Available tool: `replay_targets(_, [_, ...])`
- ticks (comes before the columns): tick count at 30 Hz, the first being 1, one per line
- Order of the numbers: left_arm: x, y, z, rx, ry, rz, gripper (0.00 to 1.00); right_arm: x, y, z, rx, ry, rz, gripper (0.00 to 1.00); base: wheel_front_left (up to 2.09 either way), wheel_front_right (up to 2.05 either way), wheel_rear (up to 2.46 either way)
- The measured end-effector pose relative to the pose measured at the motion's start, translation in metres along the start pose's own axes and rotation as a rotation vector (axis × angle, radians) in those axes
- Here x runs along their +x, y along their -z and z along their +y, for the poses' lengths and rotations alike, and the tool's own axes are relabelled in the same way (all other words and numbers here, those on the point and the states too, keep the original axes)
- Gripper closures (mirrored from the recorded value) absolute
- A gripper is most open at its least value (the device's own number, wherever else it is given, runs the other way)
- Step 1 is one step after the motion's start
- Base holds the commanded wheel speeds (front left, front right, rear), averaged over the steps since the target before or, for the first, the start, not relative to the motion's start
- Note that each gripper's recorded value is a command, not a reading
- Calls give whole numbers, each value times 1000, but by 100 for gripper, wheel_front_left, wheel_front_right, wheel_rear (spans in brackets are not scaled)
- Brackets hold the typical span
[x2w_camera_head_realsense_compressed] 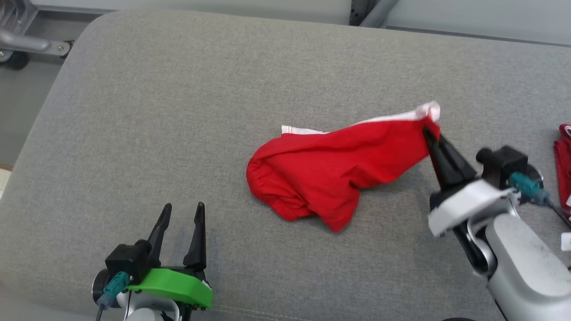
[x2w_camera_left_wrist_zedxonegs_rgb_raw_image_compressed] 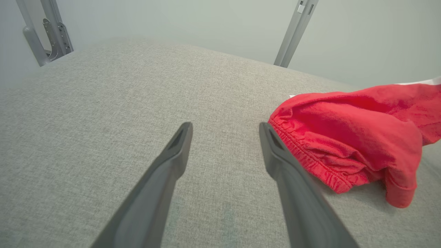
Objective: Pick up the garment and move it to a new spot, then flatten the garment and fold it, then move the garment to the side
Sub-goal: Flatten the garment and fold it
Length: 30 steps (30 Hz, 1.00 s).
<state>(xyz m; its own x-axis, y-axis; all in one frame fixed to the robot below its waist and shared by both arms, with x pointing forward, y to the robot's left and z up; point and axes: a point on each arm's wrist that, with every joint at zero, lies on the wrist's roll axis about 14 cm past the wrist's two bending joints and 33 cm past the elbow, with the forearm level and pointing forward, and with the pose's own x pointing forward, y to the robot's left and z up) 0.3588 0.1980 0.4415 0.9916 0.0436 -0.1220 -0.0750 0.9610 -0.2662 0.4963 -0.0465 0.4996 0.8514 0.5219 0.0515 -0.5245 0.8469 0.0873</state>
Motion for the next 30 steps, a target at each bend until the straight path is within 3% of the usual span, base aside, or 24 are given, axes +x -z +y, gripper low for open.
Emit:
replay_targets(8, [2, -5, -19, 4, 65, -19, 0, -88, 47, -1, 52, 54, 163, 100, 0, 0, 0])
replay_targets(9, [3, -6, -22, 5, 74, -22, 0, -97, 57, -4, 59, 72, 198, 84, 0, 0, 0])
replay_targets(10, [3, -7, -24, 8, 81, -24, 0, -106, 67, -8, 68, 93, 232, 3, 0, 0, 0])
replay_targets(14, [0, -6, -29, 11, 100, -23, 0, -121, 76, -20, 91, 169, 264, 0, 0, 0, 0])
replay_targets(22, [7, -7, -51, 20, 167, -24, 0, -127, 36, -43, 94, 276, 131, 0, 0, 0, 0])
replay_targets(30, [55, -16, -87, 32, 263, -33, 0, -126, 16, -49, 86, 297, 58, 0, 0, 0, 0])
